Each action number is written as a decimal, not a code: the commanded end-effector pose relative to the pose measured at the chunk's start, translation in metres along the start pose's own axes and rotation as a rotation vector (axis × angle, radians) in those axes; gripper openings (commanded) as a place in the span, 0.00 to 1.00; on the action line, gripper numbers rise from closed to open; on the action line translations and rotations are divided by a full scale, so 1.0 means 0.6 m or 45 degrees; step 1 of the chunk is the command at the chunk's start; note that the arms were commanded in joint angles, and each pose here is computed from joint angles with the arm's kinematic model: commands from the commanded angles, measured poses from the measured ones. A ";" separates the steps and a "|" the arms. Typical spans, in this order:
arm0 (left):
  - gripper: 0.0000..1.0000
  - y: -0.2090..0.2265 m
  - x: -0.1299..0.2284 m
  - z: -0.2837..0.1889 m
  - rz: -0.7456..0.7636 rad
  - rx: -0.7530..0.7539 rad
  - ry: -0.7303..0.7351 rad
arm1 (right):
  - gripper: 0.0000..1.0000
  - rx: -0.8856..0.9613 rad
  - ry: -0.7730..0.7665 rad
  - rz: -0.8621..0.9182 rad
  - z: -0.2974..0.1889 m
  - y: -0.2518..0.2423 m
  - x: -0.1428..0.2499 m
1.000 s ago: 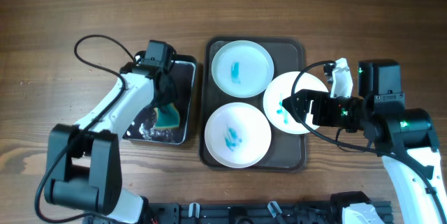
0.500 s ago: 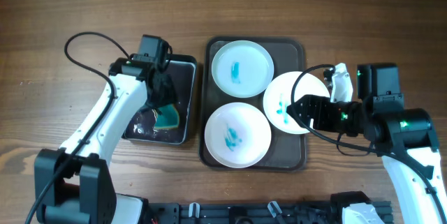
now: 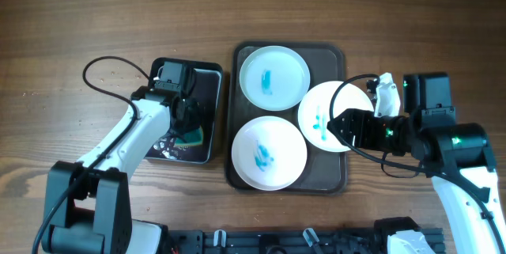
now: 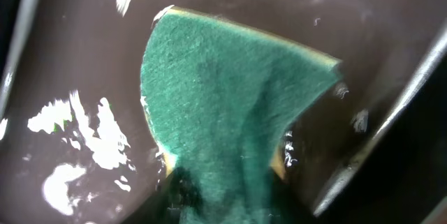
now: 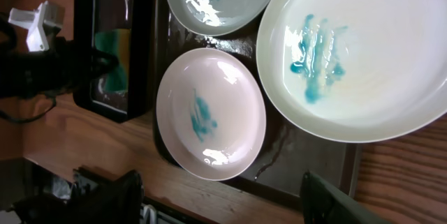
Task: Clean dirty plates on tray and stack at the side
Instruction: 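Grasp the sponge with the left gripper and lift it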
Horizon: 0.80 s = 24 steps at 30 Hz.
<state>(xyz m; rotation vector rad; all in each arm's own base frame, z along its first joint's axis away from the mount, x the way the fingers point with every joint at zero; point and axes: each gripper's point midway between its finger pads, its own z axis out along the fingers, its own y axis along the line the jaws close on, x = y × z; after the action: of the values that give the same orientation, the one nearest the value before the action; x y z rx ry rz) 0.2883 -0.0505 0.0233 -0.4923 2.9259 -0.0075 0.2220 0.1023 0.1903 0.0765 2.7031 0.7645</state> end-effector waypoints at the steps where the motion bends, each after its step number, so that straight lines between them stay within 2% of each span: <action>1: 0.63 0.020 0.007 0.006 0.019 -0.076 0.010 | 0.77 0.037 0.027 0.006 0.009 -0.012 0.010; 3: 0.73 0.020 0.006 0.007 0.027 -0.076 0.008 | 0.77 0.038 0.031 0.011 0.012 -0.014 0.011; 4: 0.71 0.020 0.006 0.007 0.028 -0.075 0.008 | 0.78 0.039 0.035 0.014 0.013 -0.015 0.012; 6: 0.59 0.019 0.005 0.007 0.027 -0.073 0.004 | 0.77 0.040 0.039 0.016 0.014 -0.015 0.012; 9: 0.35 0.014 -0.004 0.007 0.014 -0.056 -0.024 | 0.78 0.041 0.044 0.019 0.015 -0.016 0.013; 13: 0.20 0.008 -0.012 0.007 0.013 -0.039 -0.051 | 0.78 0.044 0.053 0.056 0.015 -0.016 0.016; 15: 0.05 0.008 -0.012 0.007 0.013 -0.039 -0.050 | 0.77 0.045 0.053 0.056 0.015 -0.017 0.016; 17: 0.04 0.007 -0.012 0.007 0.013 -0.036 -0.048 | 0.78 0.046 0.055 0.055 0.016 -0.018 0.016; 18: 0.08 0.007 -0.012 0.007 0.013 -0.036 -0.048 | 0.78 0.048 0.057 0.055 0.017 -0.019 0.018; 19: 0.26 0.008 -0.011 0.007 0.013 -0.036 -0.047 | 0.78 0.048 0.063 0.059 0.020 -0.021 0.020; 21: 0.35 0.007 -0.008 0.008 0.014 -0.030 -0.035 | 0.78 0.054 0.084 0.072 0.028 -0.028 0.029; 23: 0.35 0.002 -0.001 0.011 0.015 -0.006 -0.016 | 0.78 0.060 0.105 0.083 0.037 -0.035 0.038; 24: 0.32 0.001 0.005 0.015 0.015 0.009 -0.004 | 0.78 0.063 0.117 0.089 0.044 -0.040 0.044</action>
<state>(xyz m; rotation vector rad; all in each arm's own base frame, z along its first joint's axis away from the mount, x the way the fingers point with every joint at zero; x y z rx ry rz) 0.2949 -0.0481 0.0235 -0.4730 2.8944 0.0123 0.2134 0.0991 0.1670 0.1237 2.7717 0.7485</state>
